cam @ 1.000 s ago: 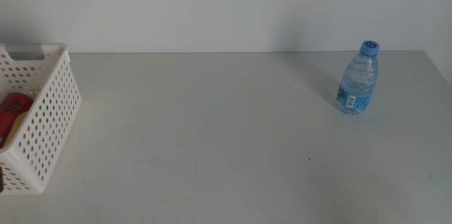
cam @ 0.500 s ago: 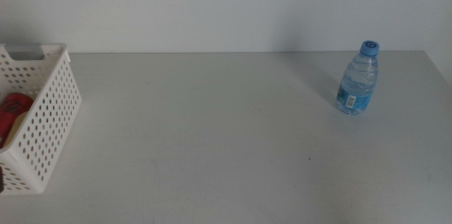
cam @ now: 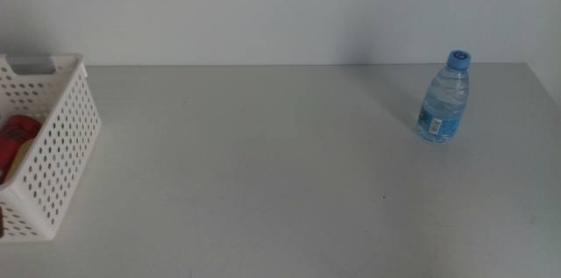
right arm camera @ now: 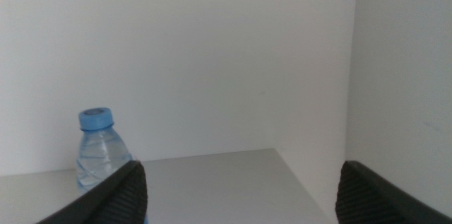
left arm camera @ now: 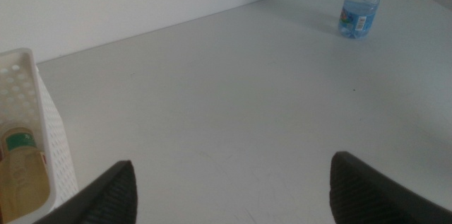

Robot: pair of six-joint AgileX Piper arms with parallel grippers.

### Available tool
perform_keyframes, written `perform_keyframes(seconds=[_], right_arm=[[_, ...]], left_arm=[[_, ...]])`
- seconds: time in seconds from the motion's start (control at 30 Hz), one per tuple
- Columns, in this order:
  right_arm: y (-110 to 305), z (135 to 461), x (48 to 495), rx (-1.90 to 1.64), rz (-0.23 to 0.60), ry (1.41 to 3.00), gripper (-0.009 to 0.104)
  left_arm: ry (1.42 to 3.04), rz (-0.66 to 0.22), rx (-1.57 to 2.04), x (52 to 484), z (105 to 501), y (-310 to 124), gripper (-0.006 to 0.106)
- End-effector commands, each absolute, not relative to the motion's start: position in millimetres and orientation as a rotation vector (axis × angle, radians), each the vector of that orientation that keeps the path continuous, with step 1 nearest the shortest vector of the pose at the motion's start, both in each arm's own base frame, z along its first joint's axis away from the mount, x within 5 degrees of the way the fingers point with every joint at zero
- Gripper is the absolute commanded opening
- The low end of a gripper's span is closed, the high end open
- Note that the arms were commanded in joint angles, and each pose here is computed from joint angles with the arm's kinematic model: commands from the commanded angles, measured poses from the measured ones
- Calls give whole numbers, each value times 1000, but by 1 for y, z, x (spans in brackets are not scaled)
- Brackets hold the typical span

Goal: Use arms to grab the bottles and put them into the dustbin to the left of the table.

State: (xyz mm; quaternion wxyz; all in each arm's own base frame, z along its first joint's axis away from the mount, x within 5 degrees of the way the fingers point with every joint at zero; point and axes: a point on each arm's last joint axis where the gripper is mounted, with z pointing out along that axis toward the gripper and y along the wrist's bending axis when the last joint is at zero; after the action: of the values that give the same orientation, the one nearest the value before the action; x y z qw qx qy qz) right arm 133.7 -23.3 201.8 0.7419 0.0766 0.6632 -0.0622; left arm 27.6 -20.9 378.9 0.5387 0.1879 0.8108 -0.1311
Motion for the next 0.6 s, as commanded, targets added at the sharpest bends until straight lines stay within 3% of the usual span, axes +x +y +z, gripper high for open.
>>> perform_keyframes(seconds=[0.0,0.07,0.27,0.4,0.57], right_arm=[[-19,210,140,184,-12,1324,94],[-17,205,146,220,76,1331,94],[-18,181,162,315,172,1466,94],[-9,179,179,170,214,1512,94],[-1,193,206,-22,203,1460,94]], left_arm=[[1847,-338,416,30,392,-22,94],[1847,-338,416,30,392,-22,94],[1847,-335,416,30,392,-22,94],[1847,-335,416,30,392,-22,94],[1847,-335,416,30,392,-22,94]])
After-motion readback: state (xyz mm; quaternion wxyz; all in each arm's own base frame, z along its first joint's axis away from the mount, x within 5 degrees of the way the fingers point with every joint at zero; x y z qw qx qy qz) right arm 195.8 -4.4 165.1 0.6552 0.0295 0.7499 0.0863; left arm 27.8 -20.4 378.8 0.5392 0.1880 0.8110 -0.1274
